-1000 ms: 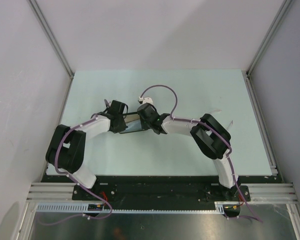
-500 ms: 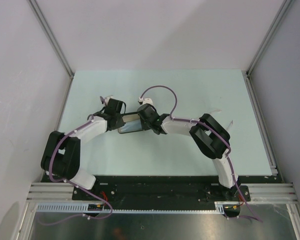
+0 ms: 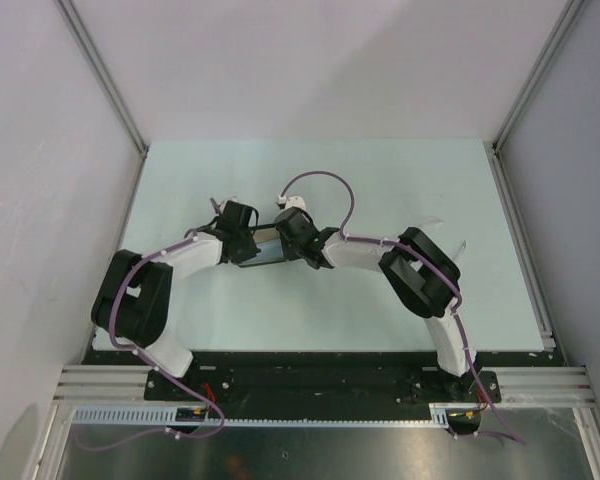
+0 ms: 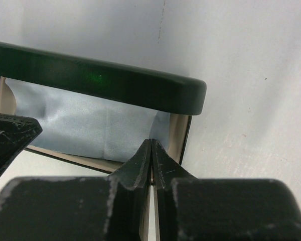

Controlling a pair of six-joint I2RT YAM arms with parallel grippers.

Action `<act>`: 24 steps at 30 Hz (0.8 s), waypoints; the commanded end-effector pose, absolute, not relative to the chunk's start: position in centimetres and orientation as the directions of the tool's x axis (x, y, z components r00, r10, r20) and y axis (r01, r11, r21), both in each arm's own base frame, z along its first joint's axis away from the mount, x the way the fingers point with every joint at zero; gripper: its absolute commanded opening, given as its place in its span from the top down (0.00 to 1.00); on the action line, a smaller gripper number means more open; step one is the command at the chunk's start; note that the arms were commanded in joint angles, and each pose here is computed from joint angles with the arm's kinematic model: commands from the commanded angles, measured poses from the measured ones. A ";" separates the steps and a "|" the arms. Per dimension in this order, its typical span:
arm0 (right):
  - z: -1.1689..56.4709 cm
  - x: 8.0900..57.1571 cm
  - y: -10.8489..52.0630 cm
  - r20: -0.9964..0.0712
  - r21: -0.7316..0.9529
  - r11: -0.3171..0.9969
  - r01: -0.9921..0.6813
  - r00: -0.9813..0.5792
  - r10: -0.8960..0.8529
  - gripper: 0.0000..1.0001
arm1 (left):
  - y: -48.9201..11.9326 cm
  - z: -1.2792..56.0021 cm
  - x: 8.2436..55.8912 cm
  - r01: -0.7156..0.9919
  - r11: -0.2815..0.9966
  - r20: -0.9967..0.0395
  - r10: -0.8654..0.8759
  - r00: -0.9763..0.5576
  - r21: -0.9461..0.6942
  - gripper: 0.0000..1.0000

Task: Organize the sunglasses
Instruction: Place the glasses cleaning cloth in the sunglasses case.

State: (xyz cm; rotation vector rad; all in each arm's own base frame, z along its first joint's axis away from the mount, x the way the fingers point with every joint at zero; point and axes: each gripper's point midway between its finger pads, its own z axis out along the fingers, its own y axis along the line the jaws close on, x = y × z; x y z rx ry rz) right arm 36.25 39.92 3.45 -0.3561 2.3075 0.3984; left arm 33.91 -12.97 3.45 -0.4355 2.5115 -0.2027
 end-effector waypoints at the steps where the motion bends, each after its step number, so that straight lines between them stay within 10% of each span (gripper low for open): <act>1: 3.6 36.6 39.6 -0.726 0.177 0.920 -0.350 -0.677 -0.118 0.94 | -13.0 3.3 35.0 -0.290 0.925 -0.546 -0.379 -0.747 -0.246 0.96; 24: 3.3 37.0 38.0 -0.715 0.172 0.934 -0.315 -0.691 -0.101 0.95 | -10.7 2.9 34.8 -0.352 0.917 -0.577 -0.394 -0.715 -0.190 0.94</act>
